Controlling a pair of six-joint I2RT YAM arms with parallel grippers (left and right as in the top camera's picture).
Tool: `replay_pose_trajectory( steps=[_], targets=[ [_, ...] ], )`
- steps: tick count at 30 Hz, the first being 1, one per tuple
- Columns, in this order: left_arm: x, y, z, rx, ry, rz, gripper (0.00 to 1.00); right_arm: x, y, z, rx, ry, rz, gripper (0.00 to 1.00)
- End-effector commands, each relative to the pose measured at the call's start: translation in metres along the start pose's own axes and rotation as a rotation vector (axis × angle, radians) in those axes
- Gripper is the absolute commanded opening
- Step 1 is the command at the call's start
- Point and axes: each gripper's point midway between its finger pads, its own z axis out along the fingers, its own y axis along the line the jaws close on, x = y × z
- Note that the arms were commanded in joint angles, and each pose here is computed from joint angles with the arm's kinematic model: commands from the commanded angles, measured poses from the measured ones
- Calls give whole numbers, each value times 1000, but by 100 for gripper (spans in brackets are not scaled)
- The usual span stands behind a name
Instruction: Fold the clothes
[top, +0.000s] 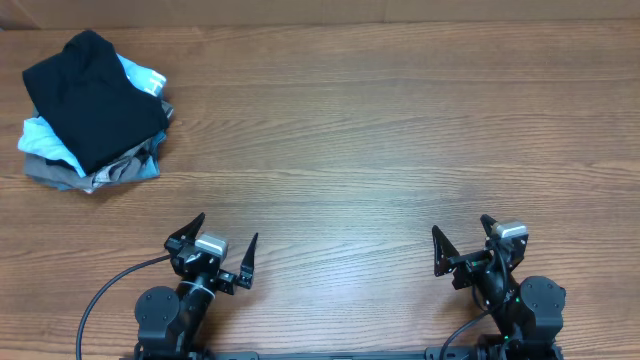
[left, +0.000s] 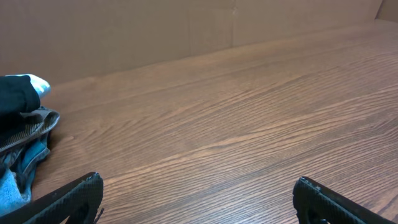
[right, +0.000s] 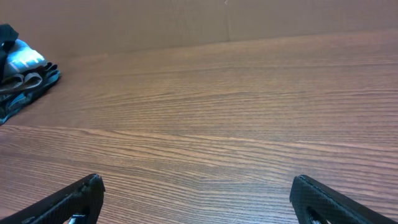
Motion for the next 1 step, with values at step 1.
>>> replay_pose_trajectory(
  steps=[1],
  targets=[
    [-1, -4, 0, 18, -11, -5, 100, 0, 0, 0, -1, -9, 3, 100]
  ],
)
